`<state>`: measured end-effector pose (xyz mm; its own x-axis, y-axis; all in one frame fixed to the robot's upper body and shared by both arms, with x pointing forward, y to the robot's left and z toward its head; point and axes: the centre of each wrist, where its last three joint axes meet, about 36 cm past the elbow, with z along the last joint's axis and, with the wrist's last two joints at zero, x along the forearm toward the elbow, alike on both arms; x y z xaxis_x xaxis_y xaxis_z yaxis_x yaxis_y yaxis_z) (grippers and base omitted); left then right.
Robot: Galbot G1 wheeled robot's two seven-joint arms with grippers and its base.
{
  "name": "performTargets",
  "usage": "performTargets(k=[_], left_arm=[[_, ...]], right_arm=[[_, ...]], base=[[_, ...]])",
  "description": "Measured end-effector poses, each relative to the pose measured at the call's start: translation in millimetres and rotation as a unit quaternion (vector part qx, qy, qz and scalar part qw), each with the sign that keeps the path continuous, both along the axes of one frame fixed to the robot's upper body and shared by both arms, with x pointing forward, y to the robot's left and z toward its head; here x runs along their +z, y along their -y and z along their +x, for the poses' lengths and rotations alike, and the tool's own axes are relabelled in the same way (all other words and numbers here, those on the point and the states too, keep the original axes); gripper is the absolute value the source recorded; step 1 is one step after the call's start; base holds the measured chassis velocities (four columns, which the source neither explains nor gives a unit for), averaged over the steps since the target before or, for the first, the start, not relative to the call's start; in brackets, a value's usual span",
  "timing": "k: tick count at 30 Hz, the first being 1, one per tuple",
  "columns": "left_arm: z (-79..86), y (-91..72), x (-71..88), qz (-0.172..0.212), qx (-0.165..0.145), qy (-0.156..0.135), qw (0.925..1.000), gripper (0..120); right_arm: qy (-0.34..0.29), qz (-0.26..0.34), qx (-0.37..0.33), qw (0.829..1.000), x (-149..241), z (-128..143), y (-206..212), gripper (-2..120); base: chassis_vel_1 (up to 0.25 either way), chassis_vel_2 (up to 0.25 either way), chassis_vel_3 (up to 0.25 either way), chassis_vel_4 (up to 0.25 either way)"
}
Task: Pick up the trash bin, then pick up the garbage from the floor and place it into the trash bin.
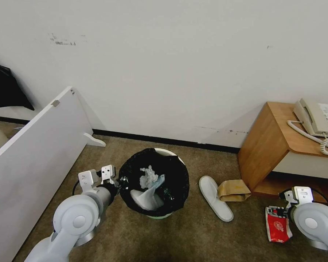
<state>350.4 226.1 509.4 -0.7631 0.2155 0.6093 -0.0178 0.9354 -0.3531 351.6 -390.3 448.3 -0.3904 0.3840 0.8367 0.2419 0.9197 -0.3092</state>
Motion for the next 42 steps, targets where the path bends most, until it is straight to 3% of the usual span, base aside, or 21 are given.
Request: performTargets(k=[16,22,42], left_arm=[[-1.2,9.5,-4.6,0.004,-0.016,-0.004,0.9999,2],[-4.5,10.3,-0.2,0.005,-0.027,0.0,0.9996,2],[-10.0,10.0,1.1,0.009,-0.029,0.002,0.9995,2]], right_arm=[[-0.007,0.04,-0.055,0.998,-61,6,8,100],[-0.021,0.038,-0.076,0.996,-101,4,12,100],[-0.014,0.011,-0.082,0.996,-123,2,23,100]], base=[[0.0,0.0,0.0,0.0],[0.0,0.0,0.0,0.0],[0.0,0.0,0.0,0.0]])
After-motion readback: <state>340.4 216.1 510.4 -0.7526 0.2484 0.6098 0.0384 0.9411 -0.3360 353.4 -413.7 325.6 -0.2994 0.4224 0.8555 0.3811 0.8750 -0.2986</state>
